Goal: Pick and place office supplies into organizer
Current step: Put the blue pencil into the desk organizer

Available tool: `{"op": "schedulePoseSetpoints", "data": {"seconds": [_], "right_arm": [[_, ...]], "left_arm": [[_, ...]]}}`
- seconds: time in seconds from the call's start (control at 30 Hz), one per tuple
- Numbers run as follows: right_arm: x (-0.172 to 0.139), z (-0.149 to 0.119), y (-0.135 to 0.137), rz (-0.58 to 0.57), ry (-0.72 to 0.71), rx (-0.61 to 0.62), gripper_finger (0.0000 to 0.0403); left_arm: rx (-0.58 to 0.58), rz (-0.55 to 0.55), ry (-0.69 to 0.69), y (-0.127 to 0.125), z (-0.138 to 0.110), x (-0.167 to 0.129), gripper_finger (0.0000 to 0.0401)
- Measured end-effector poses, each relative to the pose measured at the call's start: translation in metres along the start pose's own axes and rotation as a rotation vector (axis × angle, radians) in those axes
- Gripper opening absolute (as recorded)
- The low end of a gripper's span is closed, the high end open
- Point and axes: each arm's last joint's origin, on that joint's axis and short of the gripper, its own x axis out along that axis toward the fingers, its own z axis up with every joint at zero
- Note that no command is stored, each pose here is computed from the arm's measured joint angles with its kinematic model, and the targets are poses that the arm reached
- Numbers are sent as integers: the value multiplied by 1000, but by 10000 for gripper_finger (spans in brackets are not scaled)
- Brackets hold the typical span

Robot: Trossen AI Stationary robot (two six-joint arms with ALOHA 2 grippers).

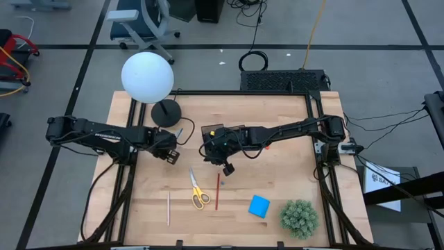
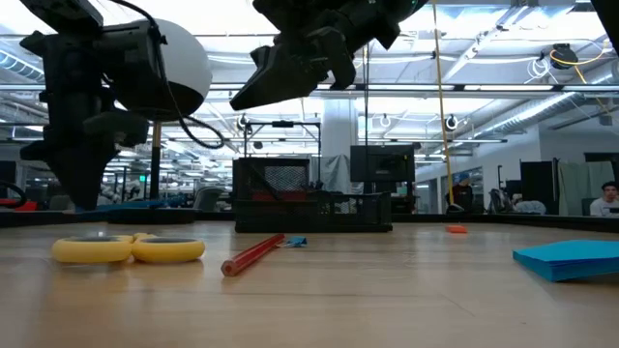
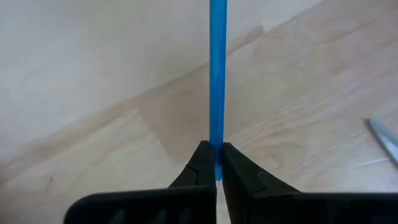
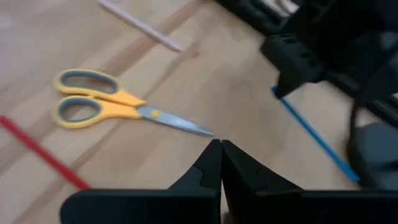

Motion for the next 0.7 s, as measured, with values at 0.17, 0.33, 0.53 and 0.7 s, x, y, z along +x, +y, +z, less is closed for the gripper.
{"op": "schedulePoseSetpoints", "data": {"seconds": [0.17,0.33,0.53,0.7], "right_arm": [[-11,6,-1,-42,15,-4,0],[-25,15,-3,-58,-13,-7,0],[-40,24,-6,-78,-47,-8,0],[-49,29,-7,-90,-66,17,0]], "left_arm": [[36,-62,-55,-1,1,-9,0],[58,-107,-115,1,1,-18,0],[105,-168,-184,1,2,-28,0],[159,-251,-265,-2,4,-37,0]]}}
